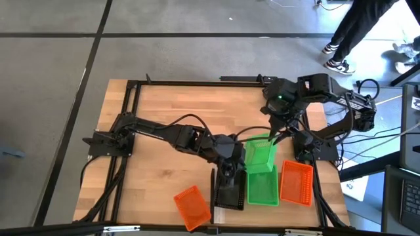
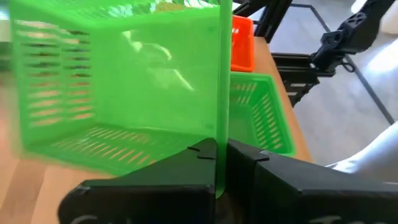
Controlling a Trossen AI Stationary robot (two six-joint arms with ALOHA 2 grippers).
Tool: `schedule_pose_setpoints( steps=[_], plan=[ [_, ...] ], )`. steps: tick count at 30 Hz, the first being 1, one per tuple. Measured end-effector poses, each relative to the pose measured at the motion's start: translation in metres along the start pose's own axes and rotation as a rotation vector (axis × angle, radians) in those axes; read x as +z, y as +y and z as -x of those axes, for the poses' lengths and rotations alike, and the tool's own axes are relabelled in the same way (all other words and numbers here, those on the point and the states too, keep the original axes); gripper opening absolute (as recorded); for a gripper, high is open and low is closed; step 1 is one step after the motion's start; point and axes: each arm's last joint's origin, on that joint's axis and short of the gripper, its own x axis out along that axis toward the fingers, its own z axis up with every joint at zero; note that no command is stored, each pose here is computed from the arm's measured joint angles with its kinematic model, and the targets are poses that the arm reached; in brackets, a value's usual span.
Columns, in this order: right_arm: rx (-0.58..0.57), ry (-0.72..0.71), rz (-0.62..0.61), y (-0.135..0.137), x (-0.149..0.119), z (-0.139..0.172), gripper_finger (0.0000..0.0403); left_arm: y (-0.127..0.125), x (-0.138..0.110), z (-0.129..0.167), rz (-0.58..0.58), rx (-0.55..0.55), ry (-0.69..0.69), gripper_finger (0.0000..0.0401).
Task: Stack baskets on shelf by color
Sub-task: Stack the green bin on the stacked green bins on the shelf
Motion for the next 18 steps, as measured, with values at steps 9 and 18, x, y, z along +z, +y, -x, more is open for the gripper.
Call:
schedule_pose_setpoints(
  steps=[9,18],
  plan=[
    [0.002,-0.001,0.01,0.0002,0.0,0.0,0.0087,0.0034,-0.0009,0.0001,0.002,0.018,0.014,0.0],
    [0.018,0.022,0.015,-0.0022,0.0035,-0.0078,0.0087,0.0096,0.0009,-0.0002,0.007,0.03,0.007,0.0]
  ],
)
